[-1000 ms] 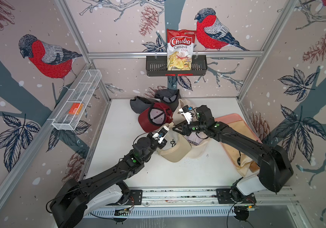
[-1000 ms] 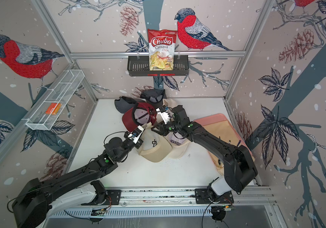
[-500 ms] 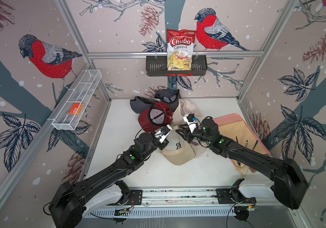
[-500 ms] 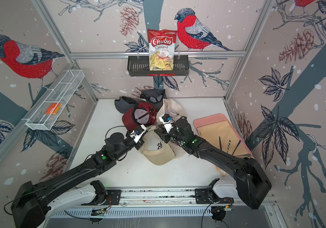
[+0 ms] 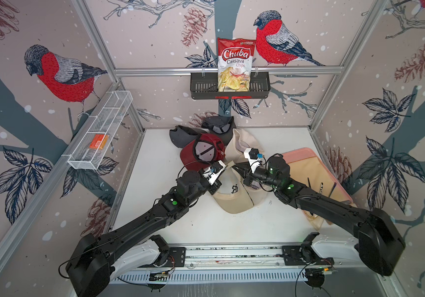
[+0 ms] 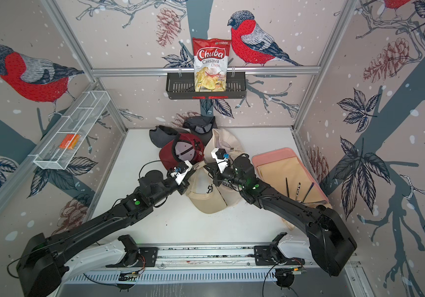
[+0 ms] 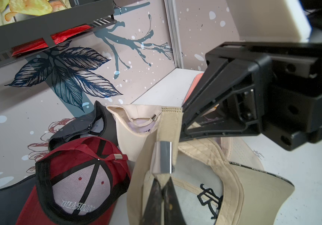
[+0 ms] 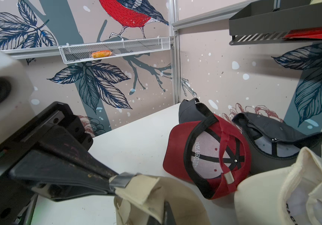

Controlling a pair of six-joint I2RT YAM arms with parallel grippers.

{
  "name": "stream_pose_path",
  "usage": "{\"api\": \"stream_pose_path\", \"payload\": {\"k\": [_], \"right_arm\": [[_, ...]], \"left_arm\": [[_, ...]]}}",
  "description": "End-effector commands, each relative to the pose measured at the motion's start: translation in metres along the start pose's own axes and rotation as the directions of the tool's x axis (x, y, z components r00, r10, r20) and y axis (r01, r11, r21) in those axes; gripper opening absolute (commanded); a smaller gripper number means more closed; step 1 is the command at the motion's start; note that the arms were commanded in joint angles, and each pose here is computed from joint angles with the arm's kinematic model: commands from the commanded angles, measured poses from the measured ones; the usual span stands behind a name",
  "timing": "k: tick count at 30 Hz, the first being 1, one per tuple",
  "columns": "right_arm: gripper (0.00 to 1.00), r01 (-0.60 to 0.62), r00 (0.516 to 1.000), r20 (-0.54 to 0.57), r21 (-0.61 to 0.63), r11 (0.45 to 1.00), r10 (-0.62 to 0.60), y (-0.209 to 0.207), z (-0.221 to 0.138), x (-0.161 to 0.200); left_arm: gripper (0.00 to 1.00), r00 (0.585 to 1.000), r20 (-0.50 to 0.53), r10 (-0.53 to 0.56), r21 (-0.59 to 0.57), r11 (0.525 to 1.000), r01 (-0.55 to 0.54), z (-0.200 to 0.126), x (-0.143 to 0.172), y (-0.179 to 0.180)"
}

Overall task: Open the adjustable buckle of the baseball cap
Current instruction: Open the adjustable buckle on the baseball cap.

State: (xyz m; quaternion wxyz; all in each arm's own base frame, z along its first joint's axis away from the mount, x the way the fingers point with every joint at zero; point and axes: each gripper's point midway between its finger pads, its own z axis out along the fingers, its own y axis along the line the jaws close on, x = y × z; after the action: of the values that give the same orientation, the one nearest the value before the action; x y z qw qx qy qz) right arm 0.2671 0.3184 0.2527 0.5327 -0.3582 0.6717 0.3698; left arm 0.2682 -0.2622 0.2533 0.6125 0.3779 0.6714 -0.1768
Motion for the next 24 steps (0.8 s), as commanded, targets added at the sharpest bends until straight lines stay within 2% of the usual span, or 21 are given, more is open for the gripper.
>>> {"api": "stream_pose_path", "payload": {"k": [1, 5, 10, 20, 24], "right_arm": [[0.0, -0.041, 0.996, 0.082, 0.02, 0.999, 0.039, -0.002, -0.007, -0.025], [0.0, -0.05, 0.997, 0.055, 0.026, 0.998, 0.049, 0.0, -0.005, -0.026], [0.0, -0.059, 0.997, 0.056, 0.031, 0.998, 0.057, 0.0, -0.005, -0.03], [0.0, -0.047, 0.999, 0.029, 0.04, 0.998, 0.046, 0.002, -0.002, -0.027], [0.0, -0.032, 0.999, 0.014, 0.044, 0.999, 0.031, 0.005, 0.0, -0.024]], "left_arm": [[0.04, 0.999, 0.032, -0.033, 0.008, 0.999, 0.033, 0.0, -0.012, 0.002], [0.22, 0.996, 0.06, -0.071, 0.044, 0.997, 0.068, -0.005, -0.036, 0.001], [0.35, 0.996, 0.053, -0.066, 0.083, 0.995, 0.061, -0.004, -0.052, -0.002], [0.41, 0.995, 0.052, -0.09, 0.145, 0.986, 0.081, 0.019, -0.061, -0.01], [0.4, 0.993, 0.054, -0.107, 0.158, 0.983, 0.097, 0.031, -0.064, -0.011]]}}
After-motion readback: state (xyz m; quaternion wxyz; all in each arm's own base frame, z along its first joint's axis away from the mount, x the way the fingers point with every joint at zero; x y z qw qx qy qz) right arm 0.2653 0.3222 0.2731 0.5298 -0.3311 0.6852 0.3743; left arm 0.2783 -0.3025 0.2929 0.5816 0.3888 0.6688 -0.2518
